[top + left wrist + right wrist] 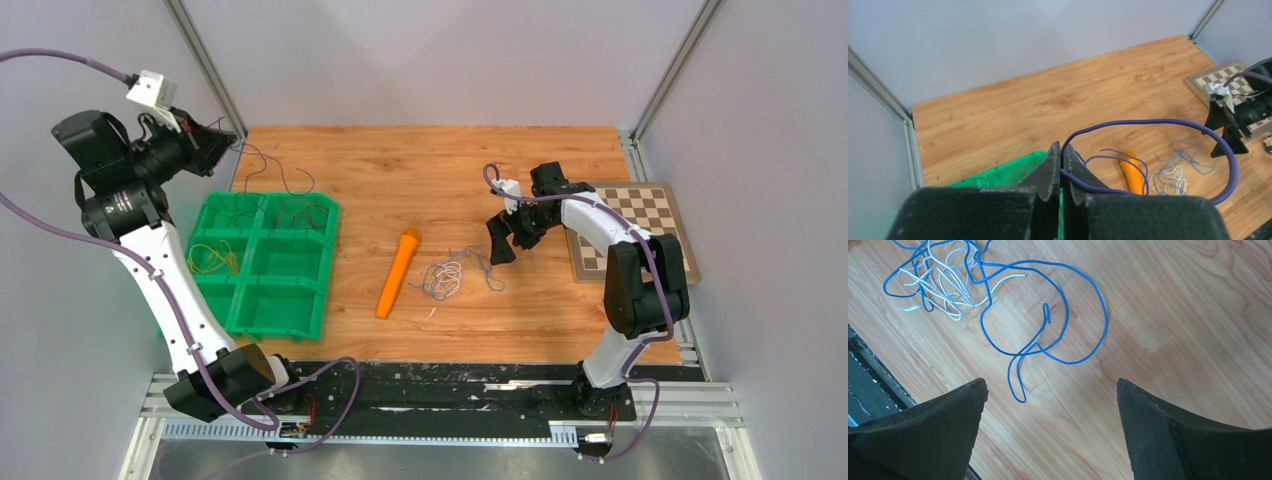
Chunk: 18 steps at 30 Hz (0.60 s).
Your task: Untangle the cables
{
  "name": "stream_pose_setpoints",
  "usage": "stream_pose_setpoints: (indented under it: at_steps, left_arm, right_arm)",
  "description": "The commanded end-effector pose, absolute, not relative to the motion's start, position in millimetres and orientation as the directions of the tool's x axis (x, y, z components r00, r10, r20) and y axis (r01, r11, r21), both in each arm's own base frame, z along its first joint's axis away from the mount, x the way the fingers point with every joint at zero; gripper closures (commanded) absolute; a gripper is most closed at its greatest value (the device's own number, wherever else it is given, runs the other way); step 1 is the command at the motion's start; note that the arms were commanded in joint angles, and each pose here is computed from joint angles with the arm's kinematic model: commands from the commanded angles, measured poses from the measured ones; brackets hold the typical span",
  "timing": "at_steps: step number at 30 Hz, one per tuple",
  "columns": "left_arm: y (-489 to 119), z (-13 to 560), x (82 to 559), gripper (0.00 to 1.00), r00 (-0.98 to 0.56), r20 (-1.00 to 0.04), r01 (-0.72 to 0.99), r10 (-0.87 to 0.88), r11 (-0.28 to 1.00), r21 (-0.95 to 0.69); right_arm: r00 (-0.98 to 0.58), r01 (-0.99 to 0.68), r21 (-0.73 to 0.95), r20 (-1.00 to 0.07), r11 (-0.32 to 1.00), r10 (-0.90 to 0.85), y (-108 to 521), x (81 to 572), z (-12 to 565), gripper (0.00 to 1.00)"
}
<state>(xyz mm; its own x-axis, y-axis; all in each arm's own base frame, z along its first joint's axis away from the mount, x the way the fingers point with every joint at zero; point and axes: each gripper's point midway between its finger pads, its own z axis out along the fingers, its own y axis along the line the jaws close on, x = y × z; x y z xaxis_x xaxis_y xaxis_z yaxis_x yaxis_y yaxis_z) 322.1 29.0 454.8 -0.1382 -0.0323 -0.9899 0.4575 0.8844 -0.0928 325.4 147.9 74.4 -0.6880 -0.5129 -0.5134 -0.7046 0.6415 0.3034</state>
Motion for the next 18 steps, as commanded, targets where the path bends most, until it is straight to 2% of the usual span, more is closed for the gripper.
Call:
stream_pose_setpoints:
  at_steps: [1,9,14,18]
  left_arm:
    - [43,415,325,1.0,-0.169,-0.985,0.42,0.034,0.906,-0.041]
    - [55,365,322,1.0,-0.24,-0.962,0.398,0.128,0.917,0.023]
    - [80,365,324,1.0,-0.253,-0.948,0.347,0.195,0.933,0.099]
    - [78,349,322,1.0,-0.29,-0.928,0.406,0.236,0.908,0.103]
  right_arm:
    - [-0.663,-0.719,0.293,-0.562,0.63,-0.495,151,329,87,0.0]
    - [-0.664,-0.718,0.289,-0.556,0.633,-0.5,149,327,84,0.0]
    - [-0.664,-0.719,0.285,-0.553,0.634,-0.504,147,325,83,0.0]
    - [-0.669,-0.716,0.294,-0.547,0.634,-0.502,149,326,81,0.0]
